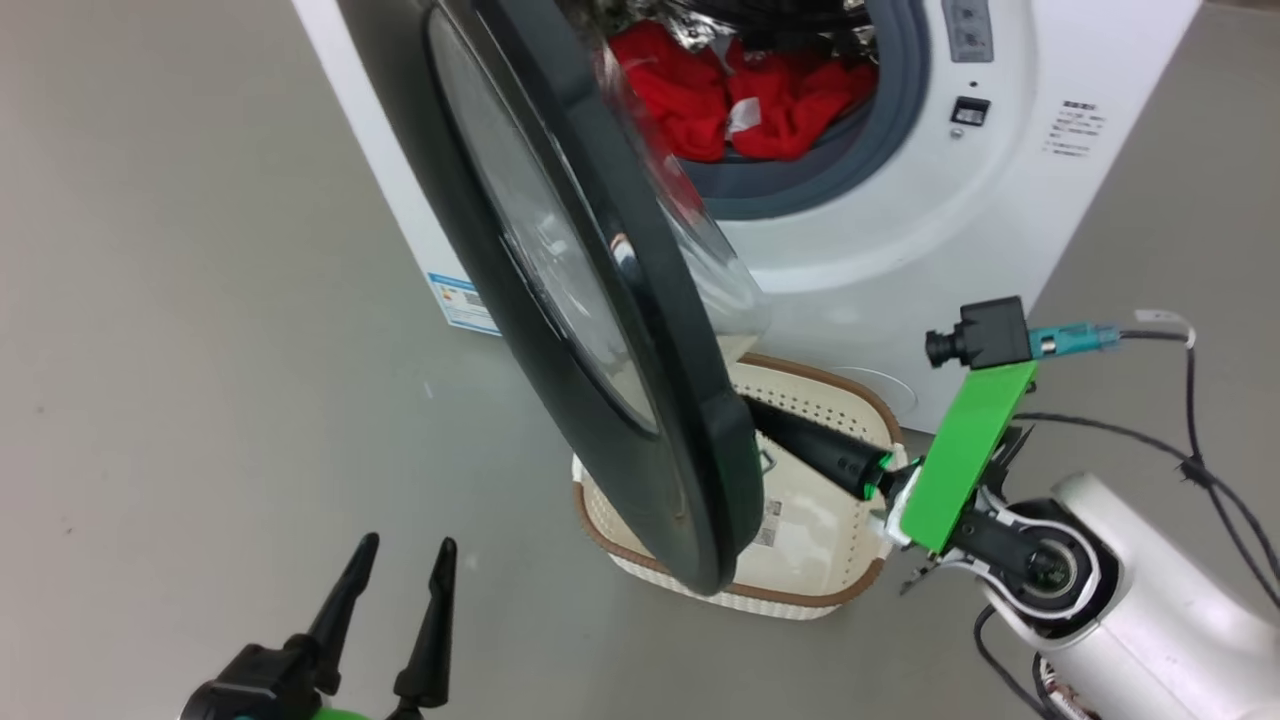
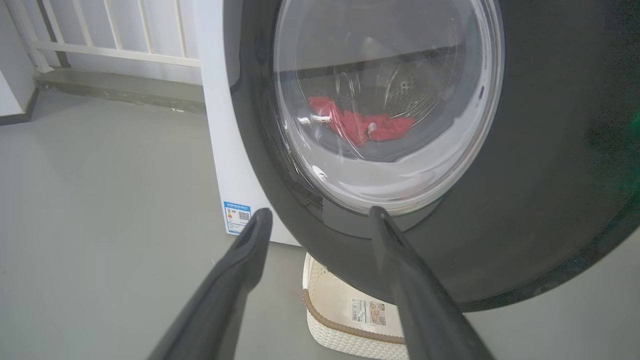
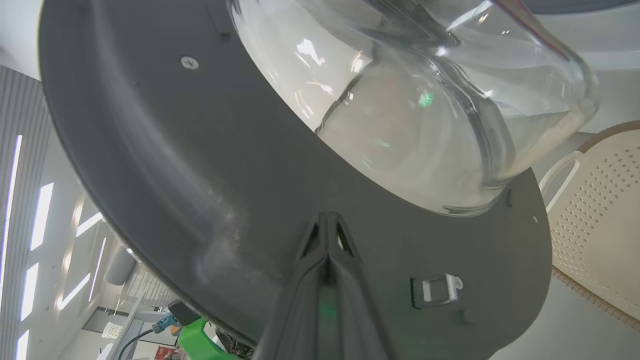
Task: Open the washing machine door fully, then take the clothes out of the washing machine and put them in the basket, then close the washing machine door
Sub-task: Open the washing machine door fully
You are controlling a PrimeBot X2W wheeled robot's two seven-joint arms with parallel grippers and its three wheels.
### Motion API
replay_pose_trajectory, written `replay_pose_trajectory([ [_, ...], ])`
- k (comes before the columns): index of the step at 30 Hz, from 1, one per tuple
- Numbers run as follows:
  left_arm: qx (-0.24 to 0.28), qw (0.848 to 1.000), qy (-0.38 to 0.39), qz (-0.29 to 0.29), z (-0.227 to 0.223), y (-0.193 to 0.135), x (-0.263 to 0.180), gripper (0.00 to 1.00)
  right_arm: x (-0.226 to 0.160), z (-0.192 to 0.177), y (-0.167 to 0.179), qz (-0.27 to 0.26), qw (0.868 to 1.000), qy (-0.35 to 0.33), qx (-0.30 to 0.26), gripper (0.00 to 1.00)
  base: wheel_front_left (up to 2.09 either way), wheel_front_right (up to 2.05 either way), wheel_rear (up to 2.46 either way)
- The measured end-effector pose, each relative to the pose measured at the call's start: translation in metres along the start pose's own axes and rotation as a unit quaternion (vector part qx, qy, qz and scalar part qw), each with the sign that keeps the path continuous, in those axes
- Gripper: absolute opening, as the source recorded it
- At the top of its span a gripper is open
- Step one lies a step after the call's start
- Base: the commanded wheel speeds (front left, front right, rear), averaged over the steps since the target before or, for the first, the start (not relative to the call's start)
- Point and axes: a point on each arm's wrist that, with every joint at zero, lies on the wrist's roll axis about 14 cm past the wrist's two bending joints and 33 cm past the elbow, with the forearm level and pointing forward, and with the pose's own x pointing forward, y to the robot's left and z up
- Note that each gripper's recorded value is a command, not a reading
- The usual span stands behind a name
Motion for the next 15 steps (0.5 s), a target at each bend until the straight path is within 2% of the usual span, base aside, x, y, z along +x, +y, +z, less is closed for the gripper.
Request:
replay_pose_trajectory([
  [15, -0.004, 0.998, -0.015, 0.068, 0.009, 0.039, -0.034, 1.00, 0.036, -0.052, 0.029, 0.047, 0.996, 0.074, 0.017, 0.00, 0.00, 0.00, 0.00],
])
